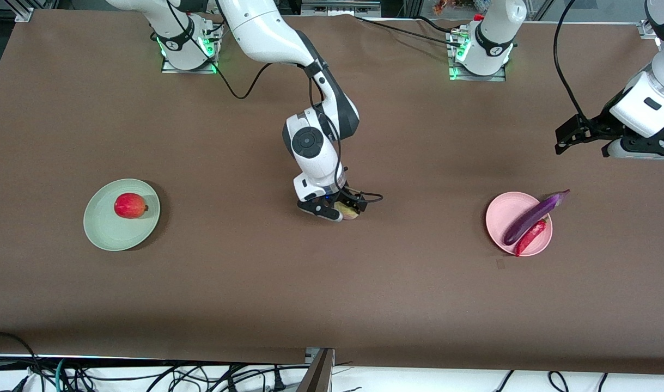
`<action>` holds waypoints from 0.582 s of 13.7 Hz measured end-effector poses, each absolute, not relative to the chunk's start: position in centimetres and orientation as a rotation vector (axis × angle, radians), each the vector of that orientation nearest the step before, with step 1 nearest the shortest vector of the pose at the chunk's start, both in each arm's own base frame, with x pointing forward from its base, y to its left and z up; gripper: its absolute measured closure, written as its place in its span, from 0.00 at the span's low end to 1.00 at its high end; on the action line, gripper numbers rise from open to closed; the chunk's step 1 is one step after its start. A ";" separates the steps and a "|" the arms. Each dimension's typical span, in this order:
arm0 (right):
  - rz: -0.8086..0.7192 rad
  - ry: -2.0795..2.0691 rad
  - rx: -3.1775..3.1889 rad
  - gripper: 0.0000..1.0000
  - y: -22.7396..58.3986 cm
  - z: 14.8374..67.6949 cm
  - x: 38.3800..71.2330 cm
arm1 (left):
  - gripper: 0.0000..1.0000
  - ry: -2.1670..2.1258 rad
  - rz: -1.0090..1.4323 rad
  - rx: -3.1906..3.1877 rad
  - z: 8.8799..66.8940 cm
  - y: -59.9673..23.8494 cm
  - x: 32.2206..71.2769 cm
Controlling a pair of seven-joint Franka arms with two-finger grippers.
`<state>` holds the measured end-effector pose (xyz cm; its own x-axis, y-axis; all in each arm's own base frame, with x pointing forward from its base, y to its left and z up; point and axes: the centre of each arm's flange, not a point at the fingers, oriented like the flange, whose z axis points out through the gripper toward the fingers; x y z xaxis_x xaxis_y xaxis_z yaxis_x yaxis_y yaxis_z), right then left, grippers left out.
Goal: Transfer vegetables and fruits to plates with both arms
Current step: 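Raise the left gripper away while the right gripper carries the peach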
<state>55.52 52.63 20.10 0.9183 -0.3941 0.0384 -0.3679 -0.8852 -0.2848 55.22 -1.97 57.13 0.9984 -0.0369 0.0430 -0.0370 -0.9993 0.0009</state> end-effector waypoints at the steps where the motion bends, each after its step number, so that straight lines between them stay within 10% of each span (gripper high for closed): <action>1: -0.142 0.568 -2.804 0.02 52.6 20.1 55.5 | 0.00 -0.060 0.064 3.139 57.0 -2.0 55.2; 8: -0.157 0.553 -2.806 0.16 52.7 20.5 55.7 | 0.00 -0.067 0.062 3.159 56.9 -1.9 55.2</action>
